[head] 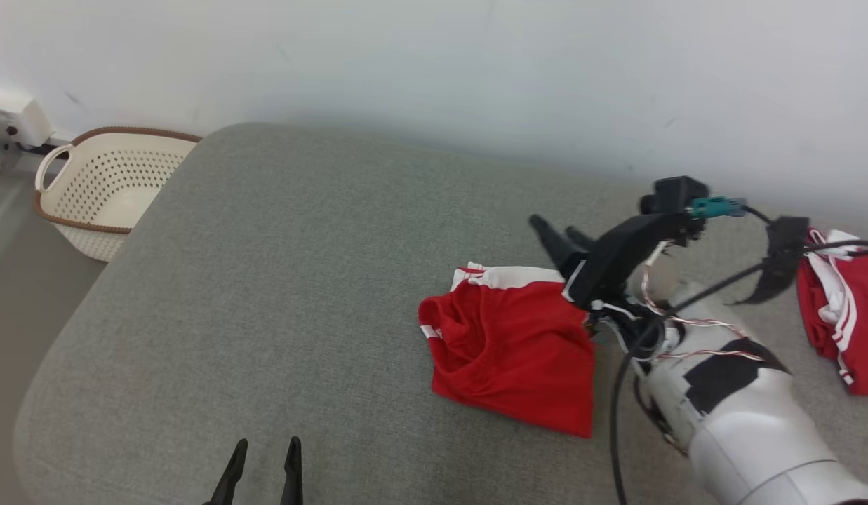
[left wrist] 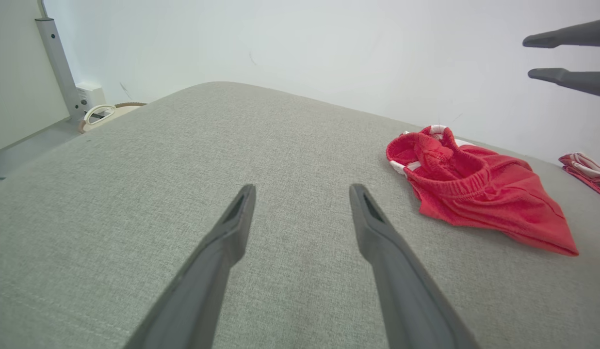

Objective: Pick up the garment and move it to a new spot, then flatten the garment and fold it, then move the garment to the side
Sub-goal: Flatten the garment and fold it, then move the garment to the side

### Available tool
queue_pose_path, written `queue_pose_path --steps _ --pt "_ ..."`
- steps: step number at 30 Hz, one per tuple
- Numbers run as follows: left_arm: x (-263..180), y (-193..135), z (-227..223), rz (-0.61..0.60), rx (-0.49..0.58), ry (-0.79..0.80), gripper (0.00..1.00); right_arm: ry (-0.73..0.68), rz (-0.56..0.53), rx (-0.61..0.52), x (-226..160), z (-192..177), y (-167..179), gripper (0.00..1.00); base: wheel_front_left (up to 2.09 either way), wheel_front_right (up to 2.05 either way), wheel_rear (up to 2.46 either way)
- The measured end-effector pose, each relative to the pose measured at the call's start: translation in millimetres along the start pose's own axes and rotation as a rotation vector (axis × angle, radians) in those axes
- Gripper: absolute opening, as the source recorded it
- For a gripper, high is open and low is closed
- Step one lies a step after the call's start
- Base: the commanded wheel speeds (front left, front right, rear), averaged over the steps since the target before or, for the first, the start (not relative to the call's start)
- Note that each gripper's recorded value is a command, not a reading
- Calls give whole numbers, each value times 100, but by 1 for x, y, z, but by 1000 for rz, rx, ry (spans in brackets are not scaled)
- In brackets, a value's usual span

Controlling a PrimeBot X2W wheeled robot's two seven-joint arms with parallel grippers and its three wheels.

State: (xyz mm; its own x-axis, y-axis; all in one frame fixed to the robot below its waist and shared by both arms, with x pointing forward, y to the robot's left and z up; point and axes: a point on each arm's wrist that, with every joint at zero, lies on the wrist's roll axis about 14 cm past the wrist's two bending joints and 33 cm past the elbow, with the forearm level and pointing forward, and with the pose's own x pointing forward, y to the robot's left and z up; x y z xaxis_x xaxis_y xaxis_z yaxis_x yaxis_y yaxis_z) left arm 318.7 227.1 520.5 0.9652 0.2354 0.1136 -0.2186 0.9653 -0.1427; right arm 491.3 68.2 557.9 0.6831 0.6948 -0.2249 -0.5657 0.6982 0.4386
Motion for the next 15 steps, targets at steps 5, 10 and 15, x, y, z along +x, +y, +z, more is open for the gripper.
queue_pose_path --steps 5,10,15 --pt "1 -2 3 -8 6 -10 100 -72 -72 -79 -22 13 -35 100 0 0 0" --pt "3 -4 5 -16 10 -19 100 -64 -136 -111 -36 7 -63 100 0 0 0" --pt "6 -6 3 -23 13 -12 100 -17 -177 -109 -42 -16 -81 100 0 0 0"
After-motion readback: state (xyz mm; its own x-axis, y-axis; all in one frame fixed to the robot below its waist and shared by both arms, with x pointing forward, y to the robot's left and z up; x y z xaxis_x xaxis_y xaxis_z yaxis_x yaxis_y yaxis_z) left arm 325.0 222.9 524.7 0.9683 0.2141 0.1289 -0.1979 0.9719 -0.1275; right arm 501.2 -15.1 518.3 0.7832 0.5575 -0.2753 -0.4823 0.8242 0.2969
